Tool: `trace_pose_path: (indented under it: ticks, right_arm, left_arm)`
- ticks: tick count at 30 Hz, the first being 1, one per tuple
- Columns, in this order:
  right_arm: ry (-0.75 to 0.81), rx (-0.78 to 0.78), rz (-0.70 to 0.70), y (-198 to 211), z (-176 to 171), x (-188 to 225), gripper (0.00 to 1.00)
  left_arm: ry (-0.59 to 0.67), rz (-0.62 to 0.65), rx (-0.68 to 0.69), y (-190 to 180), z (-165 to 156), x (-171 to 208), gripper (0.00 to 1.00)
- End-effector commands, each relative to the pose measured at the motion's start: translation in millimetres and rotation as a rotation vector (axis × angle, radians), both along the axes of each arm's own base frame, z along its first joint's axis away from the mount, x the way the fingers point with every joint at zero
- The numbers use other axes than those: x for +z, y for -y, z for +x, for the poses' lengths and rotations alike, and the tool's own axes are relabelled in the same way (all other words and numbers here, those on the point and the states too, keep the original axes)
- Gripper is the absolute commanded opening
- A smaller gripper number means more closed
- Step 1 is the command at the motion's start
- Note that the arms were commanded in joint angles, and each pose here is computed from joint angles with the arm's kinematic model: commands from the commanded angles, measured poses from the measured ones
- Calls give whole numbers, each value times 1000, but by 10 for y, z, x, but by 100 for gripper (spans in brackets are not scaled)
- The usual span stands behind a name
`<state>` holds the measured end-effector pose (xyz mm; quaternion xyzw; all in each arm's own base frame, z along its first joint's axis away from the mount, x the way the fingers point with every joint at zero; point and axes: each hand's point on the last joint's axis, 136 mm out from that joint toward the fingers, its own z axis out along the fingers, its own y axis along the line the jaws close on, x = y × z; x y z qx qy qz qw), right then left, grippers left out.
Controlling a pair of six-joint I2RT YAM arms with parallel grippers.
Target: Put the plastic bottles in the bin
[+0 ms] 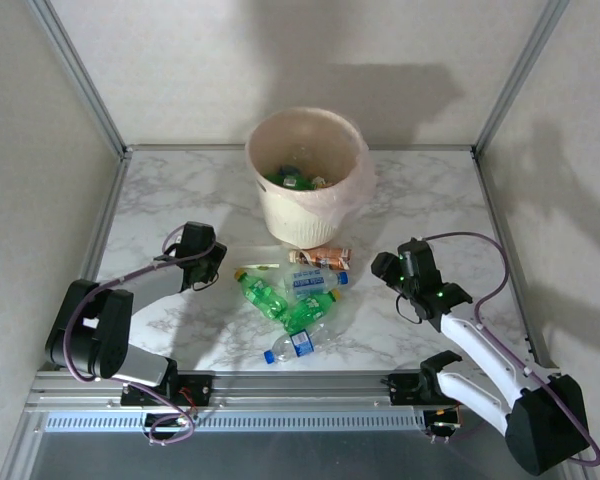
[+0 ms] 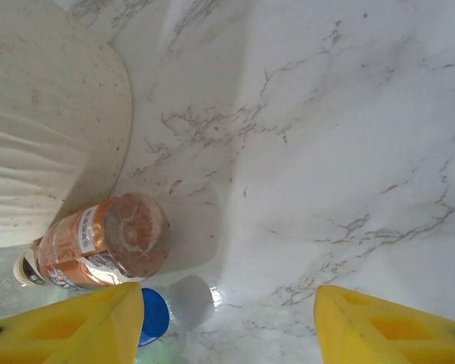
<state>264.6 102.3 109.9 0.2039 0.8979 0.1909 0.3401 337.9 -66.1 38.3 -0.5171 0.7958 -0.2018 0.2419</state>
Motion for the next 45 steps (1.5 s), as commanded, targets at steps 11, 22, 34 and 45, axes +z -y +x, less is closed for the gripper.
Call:
trace_pose_path:
  ticks: [11,22,34,45]
  right_arm:
    - [22,-1,25,20,-95,89,60]
    - [42,-5,31,31,-100,181,59]
    - [51,-16,21,66,-108,225,59]
    - [55,-39,17,124,-151,277,59]
  left_arm:
    - [25,-5,9,-110,-81,100,32]
    - [159,4,-54,-87,-49,666,23]
    - [284,-9,-365,327,-246,1333,18]
    - [525,-132,-533,1071,-265,2511,18]
